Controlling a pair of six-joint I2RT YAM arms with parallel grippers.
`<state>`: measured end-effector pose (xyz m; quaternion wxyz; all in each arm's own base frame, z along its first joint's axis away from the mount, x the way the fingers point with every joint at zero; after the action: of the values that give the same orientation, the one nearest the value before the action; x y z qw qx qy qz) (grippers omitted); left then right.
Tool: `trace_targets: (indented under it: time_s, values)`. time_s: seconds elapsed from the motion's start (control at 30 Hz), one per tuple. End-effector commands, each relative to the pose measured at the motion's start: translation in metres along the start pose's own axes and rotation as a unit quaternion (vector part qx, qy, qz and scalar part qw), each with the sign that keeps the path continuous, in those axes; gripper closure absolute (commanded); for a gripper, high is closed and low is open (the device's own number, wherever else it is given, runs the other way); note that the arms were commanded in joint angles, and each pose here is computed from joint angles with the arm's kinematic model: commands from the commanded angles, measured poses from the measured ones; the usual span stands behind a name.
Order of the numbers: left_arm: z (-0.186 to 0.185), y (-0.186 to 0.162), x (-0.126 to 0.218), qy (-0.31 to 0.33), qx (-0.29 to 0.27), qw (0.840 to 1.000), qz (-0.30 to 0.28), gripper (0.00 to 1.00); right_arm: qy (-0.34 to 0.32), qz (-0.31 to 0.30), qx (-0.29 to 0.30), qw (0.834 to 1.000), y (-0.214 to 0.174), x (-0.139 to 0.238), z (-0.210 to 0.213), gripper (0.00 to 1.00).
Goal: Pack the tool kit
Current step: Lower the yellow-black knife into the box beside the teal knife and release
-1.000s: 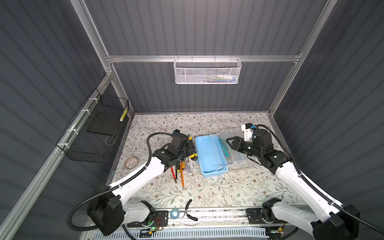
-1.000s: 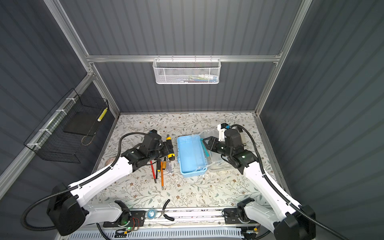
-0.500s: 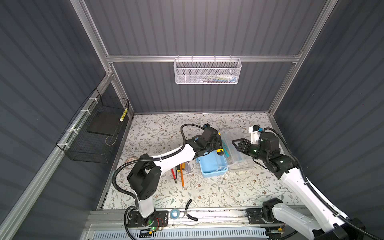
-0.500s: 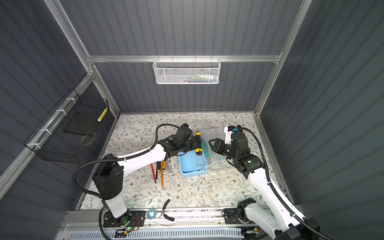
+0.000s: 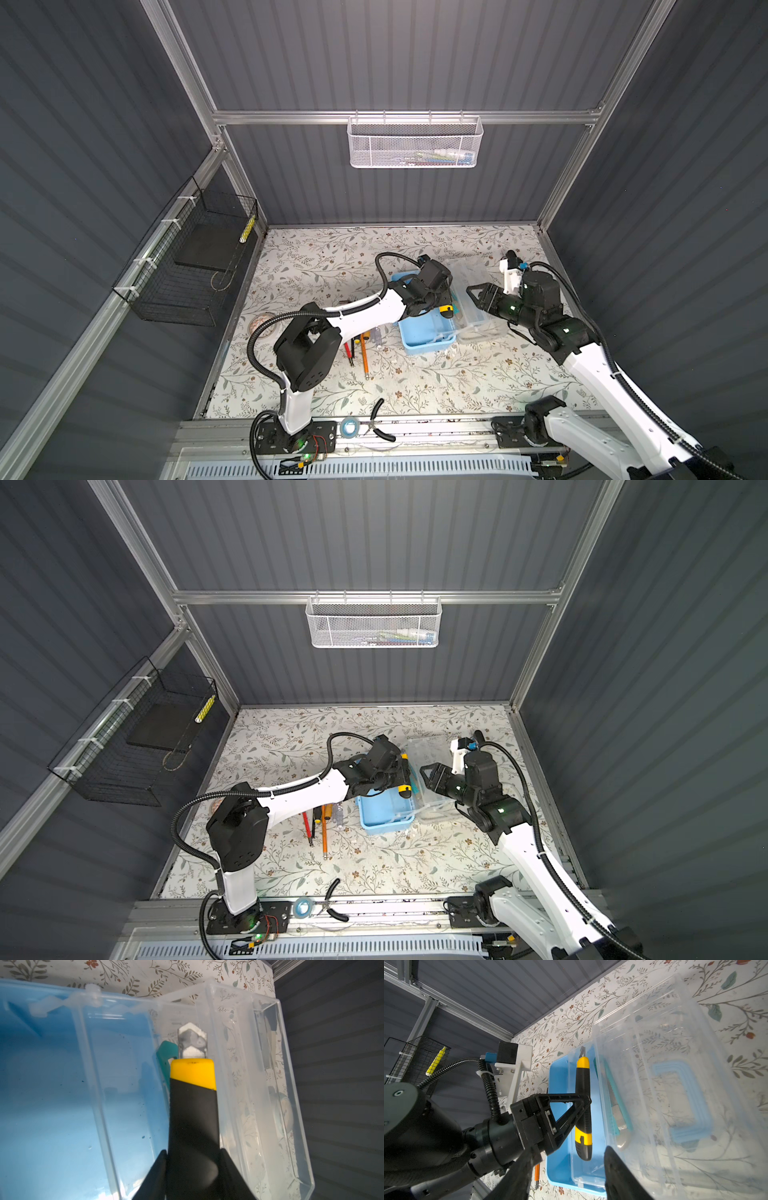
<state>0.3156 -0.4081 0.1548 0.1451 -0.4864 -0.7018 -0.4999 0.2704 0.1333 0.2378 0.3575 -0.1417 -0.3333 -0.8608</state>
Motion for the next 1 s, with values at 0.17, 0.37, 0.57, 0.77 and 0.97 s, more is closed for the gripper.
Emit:
trace_targets:
  time_s: [0.17,0.37,0.57,0.77,0.97]
  values:
    - [0.007,-0.004,-0.003,0.035,0.003,0.999,0.0,0.54,-0.006,0.0,0.004,1.0,-0.004,0.001,-0.008,0.45]
    - [0.008,-0.003,-0.004,0.039,0.003,0.999,-0.002,0.48,-0.002,-0.004,0.008,1.0,-0.003,0.005,-0.006,0.44]
    - [0.005,0.015,0.018,0.046,-0.033,0.998,-0.035,0.4,0.007,0.0,0.018,1.0,-0.002,0.005,0.0,0.44]
    - [0.019,0.026,0.053,0.074,-0.097,0.989,-0.081,0.01,0.002,0.012,0.042,0.999,0.004,0.009,0.011,0.38]
    - [0.035,0.035,0.092,0.106,-0.187,0.968,-0.131,0.0,-0.008,0.008,0.064,0.998,0.008,0.015,0.023,0.29]
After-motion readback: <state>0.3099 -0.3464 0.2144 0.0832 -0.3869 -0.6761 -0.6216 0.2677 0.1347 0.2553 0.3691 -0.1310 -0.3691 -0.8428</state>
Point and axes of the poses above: each gripper's point midway between its finger pads, its own x axis back along the fingers, its own z axis along the line the jaws close on, y = z × x, the point moved 2 cm from there along x, back along the fingers, and after that the axes turned 10 degrees about -x, right-handed, at the moved point
